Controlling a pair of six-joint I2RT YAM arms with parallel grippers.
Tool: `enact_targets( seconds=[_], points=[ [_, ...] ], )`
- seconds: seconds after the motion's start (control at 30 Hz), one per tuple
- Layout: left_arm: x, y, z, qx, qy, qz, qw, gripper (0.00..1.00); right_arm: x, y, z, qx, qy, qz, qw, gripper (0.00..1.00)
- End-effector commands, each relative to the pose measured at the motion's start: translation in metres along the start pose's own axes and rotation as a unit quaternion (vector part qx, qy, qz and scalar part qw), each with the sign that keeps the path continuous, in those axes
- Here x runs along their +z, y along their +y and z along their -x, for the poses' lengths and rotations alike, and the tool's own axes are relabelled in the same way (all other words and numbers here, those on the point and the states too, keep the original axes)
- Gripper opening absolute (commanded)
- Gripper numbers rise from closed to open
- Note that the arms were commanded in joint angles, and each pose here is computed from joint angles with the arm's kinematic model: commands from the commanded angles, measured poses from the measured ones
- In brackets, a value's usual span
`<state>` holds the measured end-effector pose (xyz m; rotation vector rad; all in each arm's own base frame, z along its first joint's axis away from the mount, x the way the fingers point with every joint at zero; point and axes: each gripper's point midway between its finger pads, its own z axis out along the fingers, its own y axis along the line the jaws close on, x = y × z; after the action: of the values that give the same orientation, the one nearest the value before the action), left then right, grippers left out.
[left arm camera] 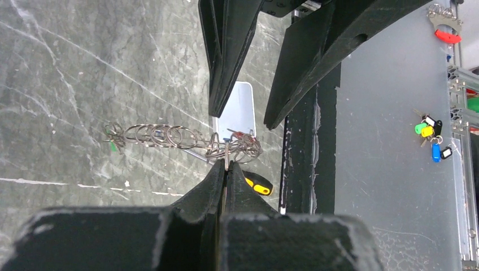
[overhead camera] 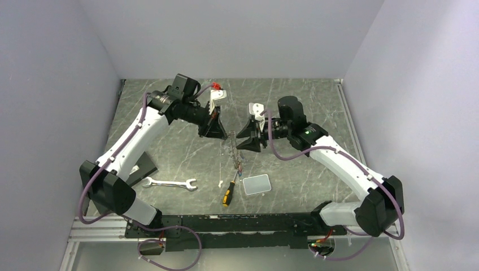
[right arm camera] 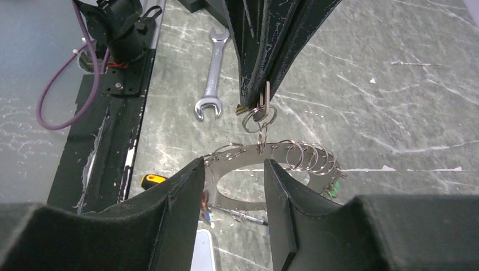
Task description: Remove the keys from the keyring
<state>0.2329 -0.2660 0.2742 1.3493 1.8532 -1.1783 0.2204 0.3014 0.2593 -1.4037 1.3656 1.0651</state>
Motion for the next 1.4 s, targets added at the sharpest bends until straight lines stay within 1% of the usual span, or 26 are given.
enact_targets(
  seconds=[0.0, 0.43, 0.73, 0.83, 0.9, 1.03, 1.1, 1.13, 1.33, 1.37],
  points=[
    [-0.003, -0.016, 0.022, 0.023, -0.029, -0.036, 0.999, 0.00, 0.004, -0.005, 0.021, -0.053, -0.029, 0.007, 0.998, 0.45],
    [-0.001, -0.022, 0.020, 0.019, -0.030, -0.053, 0.998, 0.00, 0.015, -0.006, 0.020, -0.052, -0.048, 0.019, 0.997, 0.40],
    [-0.002, -0.024, 0.022, 0.019, -0.034, -0.059, 0.997, 0.00, 0.018, -0.005, 0.008, -0.059, -0.036, 0.020, 0.997, 0.37],
    [-0.001, -0.026, 0.022, 0.017, -0.036, -0.065, 0.997, 0.00, 0.019, -0.006, 0.008, -0.062, -0.035, 0.015, 0.997, 0.32],
    [-0.002, -0.027, 0.023, 0.018, -0.037, -0.066, 0.997, 0.00, 0.019, -0.008, 0.007, -0.064, -0.033, 0.010, 0.997, 0.27],
    [-0.002, -0.029, 0.023, 0.017, -0.038, -0.068, 0.997, 0.00, 0.019, -0.011, 0.009, -0.062, -0.034, 0.003, 0.998, 0.13],
    [-0.002, -0.029, 0.022, 0.016, -0.037, -0.068, 0.997, 0.00, 0.018, -0.011, 0.012, -0.059, -0.036, 0.000, 0.998, 0.02],
    [-0.002, -0.029, 0.021, 0.015, -0.037, -0.067, 0.997, 0.00, 0.018, -0.011, 0.013, -0.058, -0.037, 0.000, 0.998, 0.00],
    [-0.003, -0.030, 0.020, 0.015, -0.036, -0.065, 0.997, 0.00, 0.017, -0.010, 0.012, -0.057, -0.034, -0.002, 0.998, 0.00],
    [-0.003, -0.030, 0.019, 0.014, -0.036, -0.065, 0.997, 0.00, 0.017, -0.009, 0.012, -0.058, -0.035, 0.001, 0.998, 0.06]
  ],
)
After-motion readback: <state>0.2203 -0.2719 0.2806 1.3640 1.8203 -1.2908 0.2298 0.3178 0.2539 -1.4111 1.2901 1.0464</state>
